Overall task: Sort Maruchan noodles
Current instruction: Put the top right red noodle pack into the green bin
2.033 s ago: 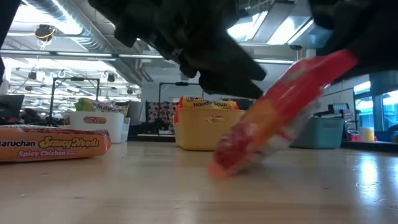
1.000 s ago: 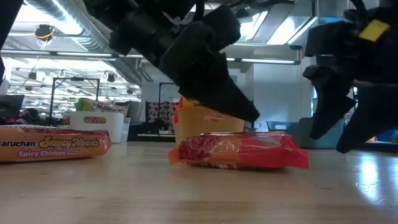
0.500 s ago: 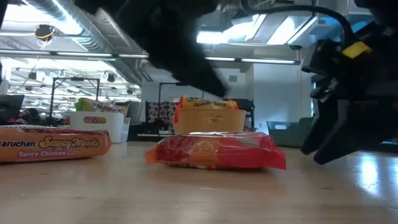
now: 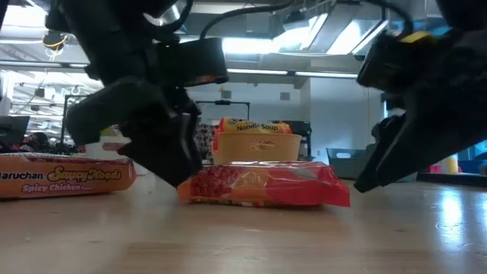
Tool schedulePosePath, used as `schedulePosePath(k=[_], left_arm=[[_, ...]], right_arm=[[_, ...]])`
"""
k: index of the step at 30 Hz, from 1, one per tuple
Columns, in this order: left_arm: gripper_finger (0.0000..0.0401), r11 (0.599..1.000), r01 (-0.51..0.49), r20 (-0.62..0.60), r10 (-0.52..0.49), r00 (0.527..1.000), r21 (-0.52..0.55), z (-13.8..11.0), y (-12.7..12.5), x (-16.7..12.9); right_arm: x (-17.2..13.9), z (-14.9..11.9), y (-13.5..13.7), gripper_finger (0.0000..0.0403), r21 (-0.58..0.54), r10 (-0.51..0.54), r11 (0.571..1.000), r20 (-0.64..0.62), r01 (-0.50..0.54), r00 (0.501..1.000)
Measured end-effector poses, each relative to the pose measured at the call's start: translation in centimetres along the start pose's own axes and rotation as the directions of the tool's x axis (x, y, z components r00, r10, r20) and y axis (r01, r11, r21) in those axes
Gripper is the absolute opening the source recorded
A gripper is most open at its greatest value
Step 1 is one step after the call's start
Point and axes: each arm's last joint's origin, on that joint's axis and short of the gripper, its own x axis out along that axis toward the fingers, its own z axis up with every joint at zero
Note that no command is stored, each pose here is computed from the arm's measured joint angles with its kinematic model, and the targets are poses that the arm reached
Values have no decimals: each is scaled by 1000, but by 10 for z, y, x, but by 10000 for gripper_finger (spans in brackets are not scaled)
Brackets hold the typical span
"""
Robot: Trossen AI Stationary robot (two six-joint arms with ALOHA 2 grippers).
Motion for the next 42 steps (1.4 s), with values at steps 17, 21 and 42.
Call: schedulePosePath(k=[17, 21, 42], left_arm=[[127, 990, 137, 122, -133, 984, -20, 15, 2, 13], [127, 990, 140, 133, -135, 982, -22, 16, 2, 13], [127, 987, 148, 224, -130, 966, -65, 28, 9, 14]], right_arm=[[8, 13, -19, 369, 152, 74, 986, -77, -61, 994], [0, 18, -24, 370, 152, 197, 974, -189, -169, 962], [-13, -8, -55, 370, 503, 192, 842, 57, -194, 980]])
